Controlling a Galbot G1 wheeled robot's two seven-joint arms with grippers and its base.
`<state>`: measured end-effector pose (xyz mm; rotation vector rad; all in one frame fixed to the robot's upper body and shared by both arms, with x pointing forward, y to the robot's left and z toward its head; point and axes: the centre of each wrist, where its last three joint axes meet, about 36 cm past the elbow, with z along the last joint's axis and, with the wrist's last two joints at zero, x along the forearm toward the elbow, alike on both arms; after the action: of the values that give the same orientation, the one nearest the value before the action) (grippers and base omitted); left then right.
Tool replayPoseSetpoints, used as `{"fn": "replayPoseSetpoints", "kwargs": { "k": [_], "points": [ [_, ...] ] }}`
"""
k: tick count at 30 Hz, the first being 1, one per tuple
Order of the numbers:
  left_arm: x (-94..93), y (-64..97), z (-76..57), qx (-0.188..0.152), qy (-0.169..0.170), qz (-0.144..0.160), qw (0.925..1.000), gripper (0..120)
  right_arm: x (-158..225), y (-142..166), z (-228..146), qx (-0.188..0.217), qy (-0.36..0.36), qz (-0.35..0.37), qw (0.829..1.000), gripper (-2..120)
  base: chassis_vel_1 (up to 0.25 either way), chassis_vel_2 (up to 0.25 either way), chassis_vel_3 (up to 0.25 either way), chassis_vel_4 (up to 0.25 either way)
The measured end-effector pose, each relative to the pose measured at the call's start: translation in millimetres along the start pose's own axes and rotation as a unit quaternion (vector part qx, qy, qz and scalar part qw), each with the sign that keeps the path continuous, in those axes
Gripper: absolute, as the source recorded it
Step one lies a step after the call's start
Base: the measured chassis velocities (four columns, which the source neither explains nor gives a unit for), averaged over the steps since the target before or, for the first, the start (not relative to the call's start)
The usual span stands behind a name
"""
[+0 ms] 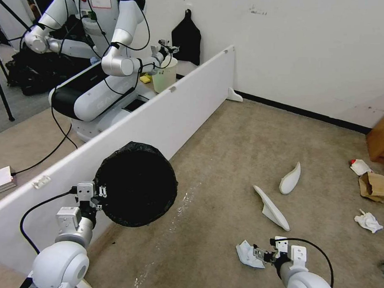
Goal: Pick up the trash bin, then pick up the garbage from the floor and place it into the trash bin.
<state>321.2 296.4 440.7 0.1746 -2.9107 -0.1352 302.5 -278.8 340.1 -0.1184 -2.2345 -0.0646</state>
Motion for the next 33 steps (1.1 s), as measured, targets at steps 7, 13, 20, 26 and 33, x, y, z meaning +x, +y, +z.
{"fn": "replayPoseSetpoints", "kwargs": {
  "k": [7,13,20,26,33],
  "points": [
    [-6.6,2.5,3.8,0.004,0.005,-0.015,0.9999,1,-12.6,5.6,-0.5,-0.022,0.021,0.002,1.000,99,0.000,0.000,0.000,0.000],
    [-12.4,2.8,7.3,0.009,0.010,-0.019,0.9997,1,-21.7,12.7,0.7,-0.023,0.042,-0.002,0.999,99,0.000,0.000,0.000,0.000],
    [-16.2,7.2,10.3,0.014,0.013,-0.024,0.9995,1,-39.0,34.4,9.7,-0.032,0.060,-0.011,0.998,99,0.000,0.000,0.000,0.000],
    [-17.6,10.5,12.2,0.015,0.014,-0.028,0.9994,1,-56.2,54.6,20.1,-0.039,0.066,-0.011,0.997,99,0.000,0.000,0.000,0.000],
    [-18.0,11.1,12.3,0.013,0.014,-0.028,0.9994,0,-69.3,65.3,31.0,-0.037,0.066,-0.014,0.997,99,0.000,0.000,0.000,0.000]
  ]
}}
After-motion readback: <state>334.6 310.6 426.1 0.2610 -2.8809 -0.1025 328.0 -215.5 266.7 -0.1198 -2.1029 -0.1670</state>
